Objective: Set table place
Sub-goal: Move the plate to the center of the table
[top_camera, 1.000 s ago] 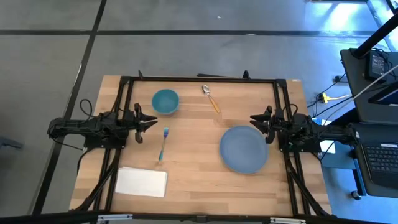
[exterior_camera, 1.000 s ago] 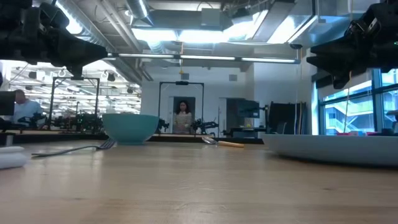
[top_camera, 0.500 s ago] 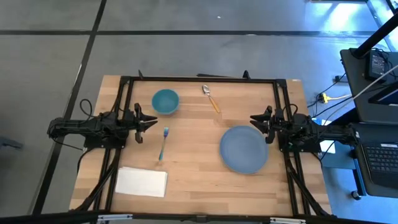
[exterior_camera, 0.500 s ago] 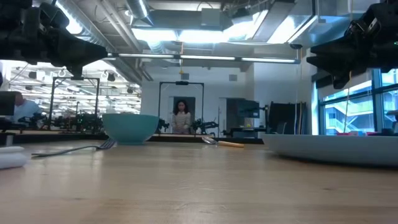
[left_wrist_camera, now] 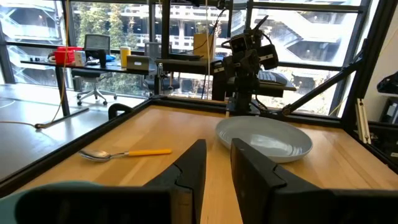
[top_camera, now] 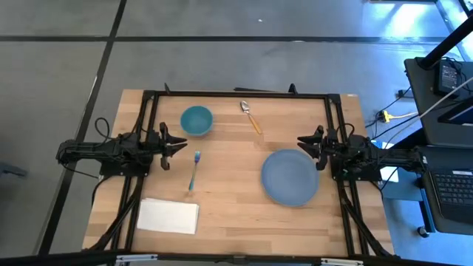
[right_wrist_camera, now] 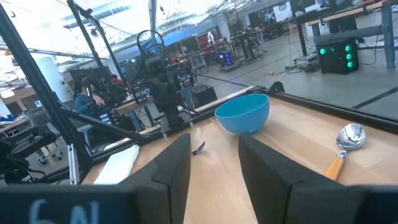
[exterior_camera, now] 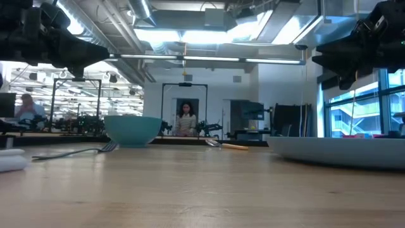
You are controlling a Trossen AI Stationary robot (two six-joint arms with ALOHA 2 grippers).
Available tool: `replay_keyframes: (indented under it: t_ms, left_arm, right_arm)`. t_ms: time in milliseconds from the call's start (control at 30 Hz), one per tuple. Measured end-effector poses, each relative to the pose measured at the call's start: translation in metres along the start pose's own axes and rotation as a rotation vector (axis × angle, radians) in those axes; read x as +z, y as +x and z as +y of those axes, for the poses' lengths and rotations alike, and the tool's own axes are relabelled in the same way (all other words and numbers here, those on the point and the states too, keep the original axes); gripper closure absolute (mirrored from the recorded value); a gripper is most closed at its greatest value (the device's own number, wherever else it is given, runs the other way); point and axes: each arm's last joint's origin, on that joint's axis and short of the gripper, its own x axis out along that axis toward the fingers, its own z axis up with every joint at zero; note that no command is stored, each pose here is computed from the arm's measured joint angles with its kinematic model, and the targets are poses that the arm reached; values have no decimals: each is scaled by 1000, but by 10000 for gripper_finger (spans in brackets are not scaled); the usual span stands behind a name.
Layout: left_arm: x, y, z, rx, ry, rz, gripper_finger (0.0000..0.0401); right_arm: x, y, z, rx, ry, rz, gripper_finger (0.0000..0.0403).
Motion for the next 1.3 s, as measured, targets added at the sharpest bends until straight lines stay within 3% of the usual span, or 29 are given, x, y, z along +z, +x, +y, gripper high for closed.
replay_keyframes:
  t_ms: [200, 533, 733, 800, 1033, 1300]
  left_arm:
    - [1, 0, 1, 40, 87, -8, 332]
    - [2, 0, 1, 51, 24, -21, 332]
    - [2, 0, 2, 69, 12, -27, 332]
    - [2, 0, 2, 68, -19, -28, 332]
    - [4, 0, 2, 66, -67, -51, 332]
    - [11, -1, 2, 58, -86, -120, 332]
  right_arm:
    - [-2, 1, -1, -10, 51, 25, 265]
    - [13, 0, 1, -75, 137, -165, 265]
    - [12, -1, -4, -243, -56, -176, 265]
    - [12, -1, -5, -254, -63, -178, 265]
    - [10, -1, -6, -267, 51, -186, 265]
    - [8, 0, -3, -133, 297, -145, 265]
